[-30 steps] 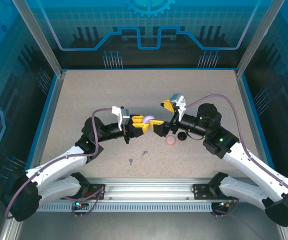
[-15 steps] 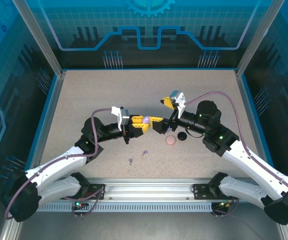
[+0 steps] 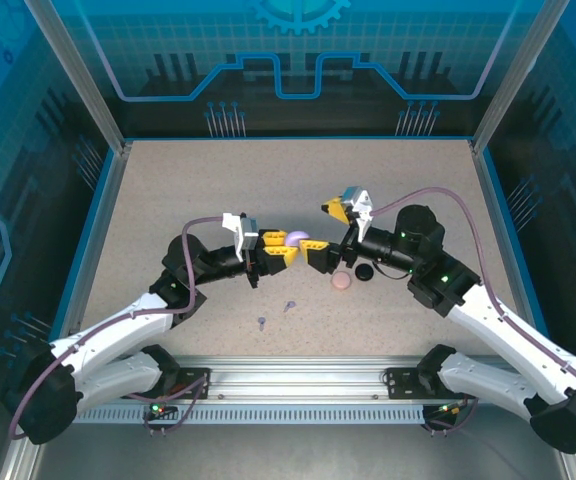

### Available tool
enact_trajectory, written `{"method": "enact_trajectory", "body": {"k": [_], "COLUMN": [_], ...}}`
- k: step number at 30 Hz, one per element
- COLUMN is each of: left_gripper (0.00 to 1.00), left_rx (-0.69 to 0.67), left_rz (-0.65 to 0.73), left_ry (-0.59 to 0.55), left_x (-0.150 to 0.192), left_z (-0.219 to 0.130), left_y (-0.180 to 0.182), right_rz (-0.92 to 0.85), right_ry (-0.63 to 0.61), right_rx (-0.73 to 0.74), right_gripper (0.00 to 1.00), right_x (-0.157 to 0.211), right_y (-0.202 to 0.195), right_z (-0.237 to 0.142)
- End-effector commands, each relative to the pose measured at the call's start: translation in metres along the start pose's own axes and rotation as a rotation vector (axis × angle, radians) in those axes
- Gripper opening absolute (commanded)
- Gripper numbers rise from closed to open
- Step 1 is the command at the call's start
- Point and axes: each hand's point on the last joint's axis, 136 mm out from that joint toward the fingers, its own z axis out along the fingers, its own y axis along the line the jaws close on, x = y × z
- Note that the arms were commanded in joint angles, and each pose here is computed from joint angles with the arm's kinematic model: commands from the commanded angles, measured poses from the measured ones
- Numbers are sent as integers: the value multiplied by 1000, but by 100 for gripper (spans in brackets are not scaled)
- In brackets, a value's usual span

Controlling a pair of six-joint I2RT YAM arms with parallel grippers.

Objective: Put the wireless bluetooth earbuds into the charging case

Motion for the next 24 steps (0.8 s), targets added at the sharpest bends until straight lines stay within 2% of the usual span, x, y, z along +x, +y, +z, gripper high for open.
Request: {"method": "enact_trajectory", "body": {"k": [1,5,24], "left_gripper": [2,2,2], "left_rx": [7,11,31], "left_rz": [58,59,72], "left_ry": [-44,-45,-12], "left_x": [-11,-12,0], "left_z": [-3,-3,-4], "left_y": [-6,-7,-9], "right_rz": [-4,1,-9], "right_ry": [28,56,42], "right_rx": [26,46,91], "right_gripper": [100,100,100], "right_x": [3,7,-11], "right_y": [-7,-12,-22], "right_z": [2,5,3]}}
